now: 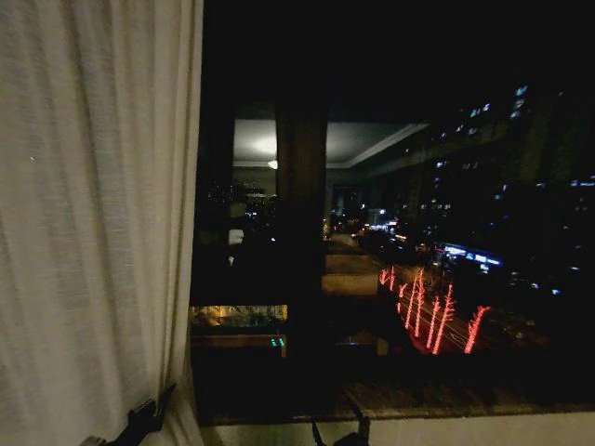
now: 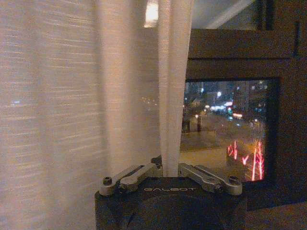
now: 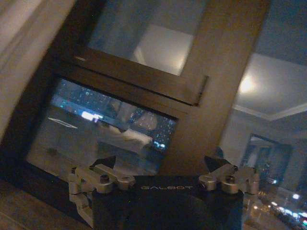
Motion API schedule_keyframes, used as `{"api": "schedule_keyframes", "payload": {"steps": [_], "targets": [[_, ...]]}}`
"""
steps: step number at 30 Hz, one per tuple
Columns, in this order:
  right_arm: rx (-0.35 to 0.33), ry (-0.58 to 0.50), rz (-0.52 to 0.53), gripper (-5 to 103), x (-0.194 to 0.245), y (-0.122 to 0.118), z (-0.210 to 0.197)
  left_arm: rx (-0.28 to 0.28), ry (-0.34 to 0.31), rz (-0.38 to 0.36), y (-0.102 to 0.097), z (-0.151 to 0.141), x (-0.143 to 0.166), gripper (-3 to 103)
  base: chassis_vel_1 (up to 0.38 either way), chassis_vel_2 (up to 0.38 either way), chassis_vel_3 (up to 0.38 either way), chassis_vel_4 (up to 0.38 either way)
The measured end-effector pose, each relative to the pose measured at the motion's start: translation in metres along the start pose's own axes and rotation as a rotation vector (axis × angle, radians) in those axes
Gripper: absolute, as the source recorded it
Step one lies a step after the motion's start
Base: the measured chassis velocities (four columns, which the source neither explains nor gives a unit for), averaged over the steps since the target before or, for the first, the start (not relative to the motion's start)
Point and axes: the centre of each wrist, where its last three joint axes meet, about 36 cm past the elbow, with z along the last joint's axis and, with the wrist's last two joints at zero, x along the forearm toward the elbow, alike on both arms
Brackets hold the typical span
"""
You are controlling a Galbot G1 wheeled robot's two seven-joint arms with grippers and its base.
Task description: Open the curtains by pulling them apart, changing their state from closed to fully open.
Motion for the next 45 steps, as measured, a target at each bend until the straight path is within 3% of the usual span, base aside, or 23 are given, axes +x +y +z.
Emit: {"api": "schedule_keyframes", "payload": {"steps": [11, 23, 45], "targets": [[-0.021, -0.012, -0.012, 100, 0.004, 0.005, -0.006, 0.007, -0.004, -0.009, -0.009, 0.003, 0.005, 0, 0.341, 0.338, -0.357, -0.333], [-0.029, -0.015, -0.030, 100, -0.002, 0.012, -0.003, 0.003, -0.003, -0.051, -0.001, 0.003, 0.023, 0, 0.347, 0.362, -0.347, -0.367], [-0.044, -0.008, -0.014, 100, -0.003, 0.009, -0.001, 0.003, -0.013, -0.062, 0.001, 0.006, 0.037, 0, 0.354, 0.343, -0.352, -0.354]]}}
